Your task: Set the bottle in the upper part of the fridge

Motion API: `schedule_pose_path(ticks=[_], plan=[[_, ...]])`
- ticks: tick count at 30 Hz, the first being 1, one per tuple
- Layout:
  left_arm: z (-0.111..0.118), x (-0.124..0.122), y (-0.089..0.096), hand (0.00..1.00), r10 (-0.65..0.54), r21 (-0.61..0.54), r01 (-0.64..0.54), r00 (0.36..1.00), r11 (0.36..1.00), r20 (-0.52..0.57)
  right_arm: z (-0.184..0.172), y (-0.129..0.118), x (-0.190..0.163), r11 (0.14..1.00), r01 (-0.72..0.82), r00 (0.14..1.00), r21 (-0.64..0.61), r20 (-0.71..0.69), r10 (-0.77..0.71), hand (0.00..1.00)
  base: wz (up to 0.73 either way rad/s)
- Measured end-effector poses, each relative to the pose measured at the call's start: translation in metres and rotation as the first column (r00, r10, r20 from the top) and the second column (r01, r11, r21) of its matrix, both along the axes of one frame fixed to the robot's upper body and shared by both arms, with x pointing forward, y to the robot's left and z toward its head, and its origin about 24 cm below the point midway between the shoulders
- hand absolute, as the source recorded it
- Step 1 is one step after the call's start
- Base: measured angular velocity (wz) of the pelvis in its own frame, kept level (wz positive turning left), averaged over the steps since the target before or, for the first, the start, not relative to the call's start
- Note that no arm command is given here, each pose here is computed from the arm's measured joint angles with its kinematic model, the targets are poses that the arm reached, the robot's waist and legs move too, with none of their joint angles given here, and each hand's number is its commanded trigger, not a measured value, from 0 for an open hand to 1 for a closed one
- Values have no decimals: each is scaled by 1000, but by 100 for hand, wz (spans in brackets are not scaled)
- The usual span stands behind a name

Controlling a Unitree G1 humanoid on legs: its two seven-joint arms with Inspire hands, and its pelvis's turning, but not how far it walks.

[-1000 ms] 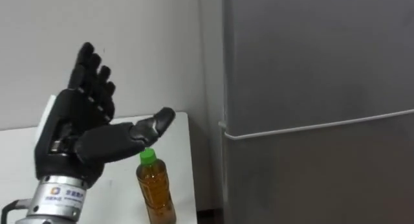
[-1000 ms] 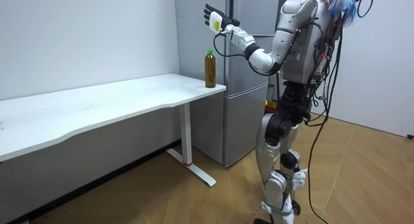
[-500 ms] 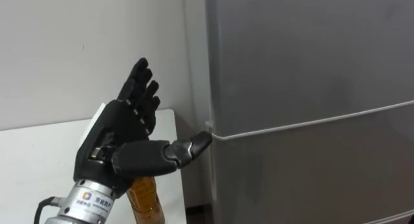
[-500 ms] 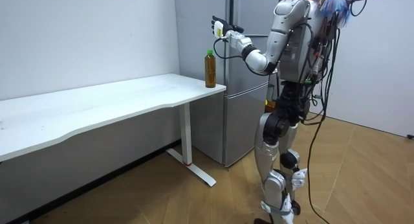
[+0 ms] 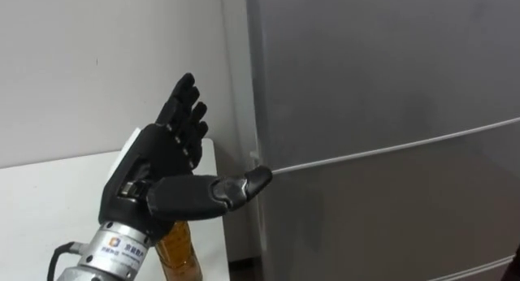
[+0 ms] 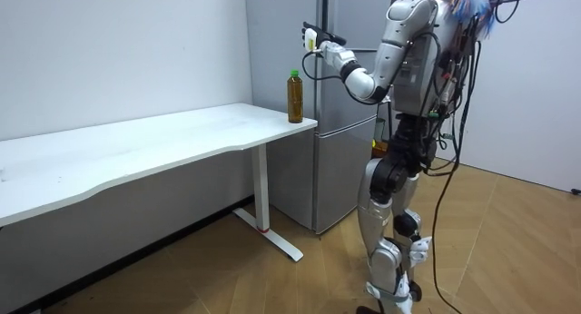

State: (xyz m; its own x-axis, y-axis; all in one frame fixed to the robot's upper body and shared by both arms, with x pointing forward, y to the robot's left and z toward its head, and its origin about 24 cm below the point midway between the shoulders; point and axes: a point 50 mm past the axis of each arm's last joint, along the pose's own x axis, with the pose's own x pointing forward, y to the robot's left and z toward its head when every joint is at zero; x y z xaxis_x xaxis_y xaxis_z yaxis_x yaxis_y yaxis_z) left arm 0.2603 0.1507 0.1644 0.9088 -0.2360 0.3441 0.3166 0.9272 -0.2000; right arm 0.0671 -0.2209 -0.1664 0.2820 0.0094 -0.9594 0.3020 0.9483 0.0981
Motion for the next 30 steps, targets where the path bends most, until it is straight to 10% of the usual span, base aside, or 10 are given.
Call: schedule_pose_path(ticks=[30], plan=[[11,29,-15,0,-79,5,79,997,997,-1,1,-1,4,1000,0,1000,25,10,0,0,-2]])
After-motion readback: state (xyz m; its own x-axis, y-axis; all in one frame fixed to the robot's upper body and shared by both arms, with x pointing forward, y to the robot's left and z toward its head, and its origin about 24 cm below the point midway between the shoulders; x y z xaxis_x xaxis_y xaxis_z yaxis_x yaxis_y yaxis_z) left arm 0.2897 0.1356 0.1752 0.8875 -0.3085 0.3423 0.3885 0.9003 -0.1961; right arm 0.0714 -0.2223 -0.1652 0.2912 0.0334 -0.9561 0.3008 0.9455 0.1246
